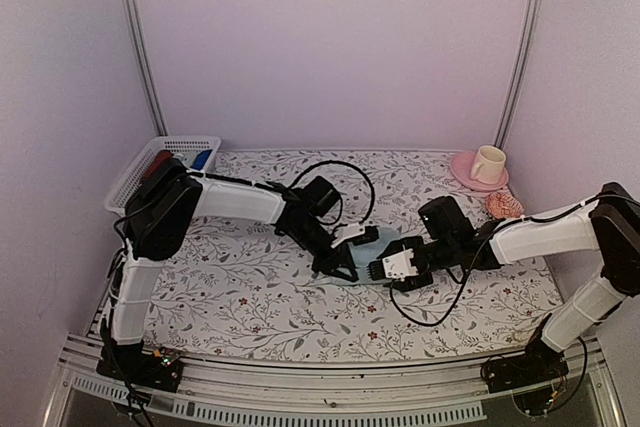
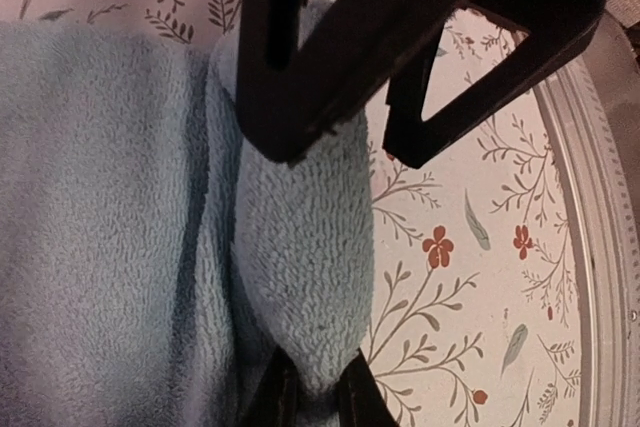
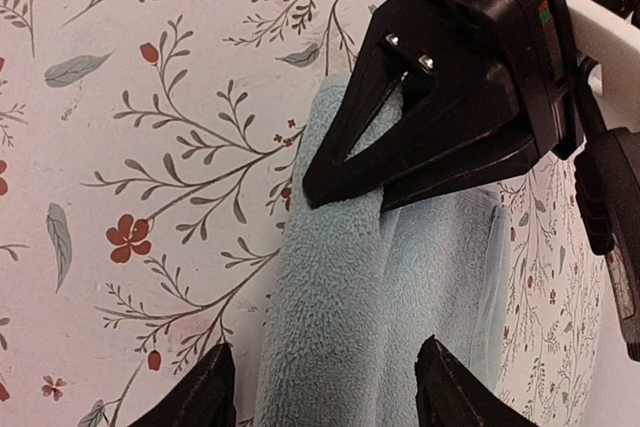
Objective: Roll the towels
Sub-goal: Roll the towel at the center of the board.
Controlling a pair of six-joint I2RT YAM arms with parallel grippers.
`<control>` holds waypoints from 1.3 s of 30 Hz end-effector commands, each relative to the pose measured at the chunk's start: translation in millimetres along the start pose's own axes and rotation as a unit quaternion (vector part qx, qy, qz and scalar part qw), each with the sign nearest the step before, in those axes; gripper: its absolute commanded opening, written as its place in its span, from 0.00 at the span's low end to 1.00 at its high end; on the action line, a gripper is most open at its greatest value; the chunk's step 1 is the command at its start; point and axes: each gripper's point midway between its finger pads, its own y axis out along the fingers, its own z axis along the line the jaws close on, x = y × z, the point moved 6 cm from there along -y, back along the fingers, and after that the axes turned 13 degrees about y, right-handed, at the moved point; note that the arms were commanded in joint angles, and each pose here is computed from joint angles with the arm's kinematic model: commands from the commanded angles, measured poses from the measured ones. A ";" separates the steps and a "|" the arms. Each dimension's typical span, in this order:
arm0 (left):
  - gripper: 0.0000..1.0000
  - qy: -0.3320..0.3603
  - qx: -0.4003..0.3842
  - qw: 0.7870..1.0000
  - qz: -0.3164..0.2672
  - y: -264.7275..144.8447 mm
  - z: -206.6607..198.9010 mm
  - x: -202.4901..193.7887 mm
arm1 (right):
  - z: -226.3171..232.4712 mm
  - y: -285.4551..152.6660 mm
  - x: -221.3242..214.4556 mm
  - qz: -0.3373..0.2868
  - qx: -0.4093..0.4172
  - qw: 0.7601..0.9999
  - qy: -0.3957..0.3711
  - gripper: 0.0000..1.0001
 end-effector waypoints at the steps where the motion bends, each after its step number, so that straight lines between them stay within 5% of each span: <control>1: 0.04 -0.050 -0.021 0.998 0.025 9.0 2.1 -25.3 | 2.4 9.9 -5.2 0.021 -0.015 1.000 0.000 0.59; 14: 0.06 -0.067 -0.026 0.997 0.018 7.4 7.2 -32.3 | 5.3 23.3 -13.7 0.053 -0.011 0.999 0.006 0.45; 18: 0.10 -0.067 -0.025 0.997 0.015 5.8 8.9 -31.4 | 3.2 25.8 -14.1 0.059 -0.012 0.998 0.012 0.30; 24: 0.37 -0.043 -0.004 0.999 0.013 -4.2 9.6 -25.2 | 5.4 29.5 -17.1 0.071 0.005 0.997 0.021 0.14; 30: 0.60 0.019 0.101 0.995 -0.005 -41.1 3.6 -6.3 | 11.7 31.0 -16.6 0.070 0.044 0.996 0.035 0.11; 39: 0.66 0.132 0.250 0.957 -0.060 -86.6 -22.8 15.8 | 7.9 24.3 -21.0 0.050 0.137 0.982 0.116 0.10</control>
